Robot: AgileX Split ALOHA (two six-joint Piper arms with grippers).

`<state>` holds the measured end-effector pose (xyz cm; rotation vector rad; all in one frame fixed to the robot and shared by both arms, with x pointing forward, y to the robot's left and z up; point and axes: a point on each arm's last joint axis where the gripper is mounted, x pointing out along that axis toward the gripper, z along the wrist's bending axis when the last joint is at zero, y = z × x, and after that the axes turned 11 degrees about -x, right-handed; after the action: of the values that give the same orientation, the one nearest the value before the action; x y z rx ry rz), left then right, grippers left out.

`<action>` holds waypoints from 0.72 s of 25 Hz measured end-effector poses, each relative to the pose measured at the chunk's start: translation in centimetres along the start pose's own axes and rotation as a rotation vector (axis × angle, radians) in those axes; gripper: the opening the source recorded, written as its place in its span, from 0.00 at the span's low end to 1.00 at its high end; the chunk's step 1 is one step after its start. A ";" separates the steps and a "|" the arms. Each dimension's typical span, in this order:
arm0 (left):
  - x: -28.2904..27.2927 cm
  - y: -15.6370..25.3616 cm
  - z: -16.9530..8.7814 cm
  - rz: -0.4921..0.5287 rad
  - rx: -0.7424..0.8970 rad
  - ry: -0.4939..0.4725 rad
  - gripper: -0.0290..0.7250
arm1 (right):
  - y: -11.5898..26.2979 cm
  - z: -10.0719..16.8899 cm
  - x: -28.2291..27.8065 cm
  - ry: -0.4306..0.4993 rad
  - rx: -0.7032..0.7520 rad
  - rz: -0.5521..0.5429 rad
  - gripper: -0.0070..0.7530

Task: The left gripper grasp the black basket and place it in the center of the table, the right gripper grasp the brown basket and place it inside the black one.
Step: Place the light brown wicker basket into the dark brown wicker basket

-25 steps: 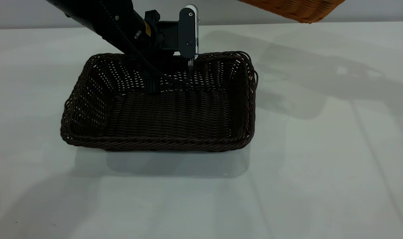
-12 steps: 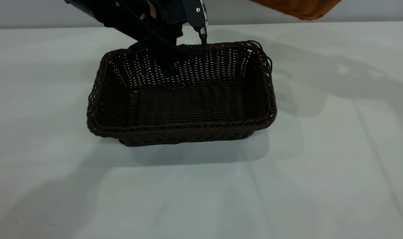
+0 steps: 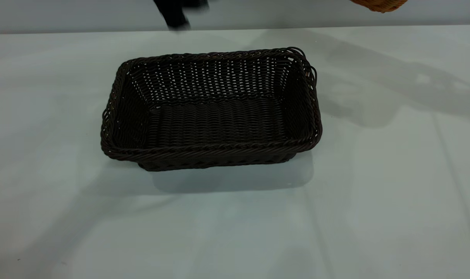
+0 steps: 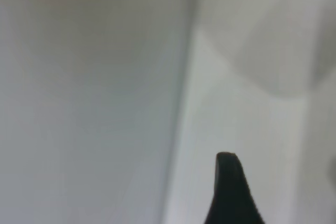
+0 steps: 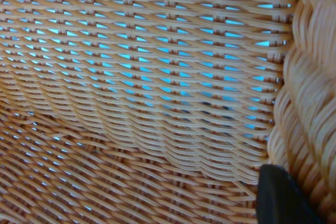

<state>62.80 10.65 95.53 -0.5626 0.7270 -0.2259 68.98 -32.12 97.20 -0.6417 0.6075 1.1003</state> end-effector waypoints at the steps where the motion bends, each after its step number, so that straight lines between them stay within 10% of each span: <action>1: -1.4 -0.4 1.1 -0.014 -0.007 -0.031 0.62 | 0.1 0.3 0.2 -0.001 -0.006 0.006 0.11; 10: -15.0 -3.6 9.1 -0.193 -0.132 -0.334 0.62 | 5.4 6.0 8.3 0.040 -0.270 0.323 0.11; 18: -19.0 -4.4 10.2 -0.242 -0.167 -0.399 0.62 | 9.9 6.4 15.5 0.112 -0.364 0.522 0.11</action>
<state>55.85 18.43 114.99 -0.8278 0.2905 -0.2687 65.72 -14.98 88.66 -0.8905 0.6977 1.6958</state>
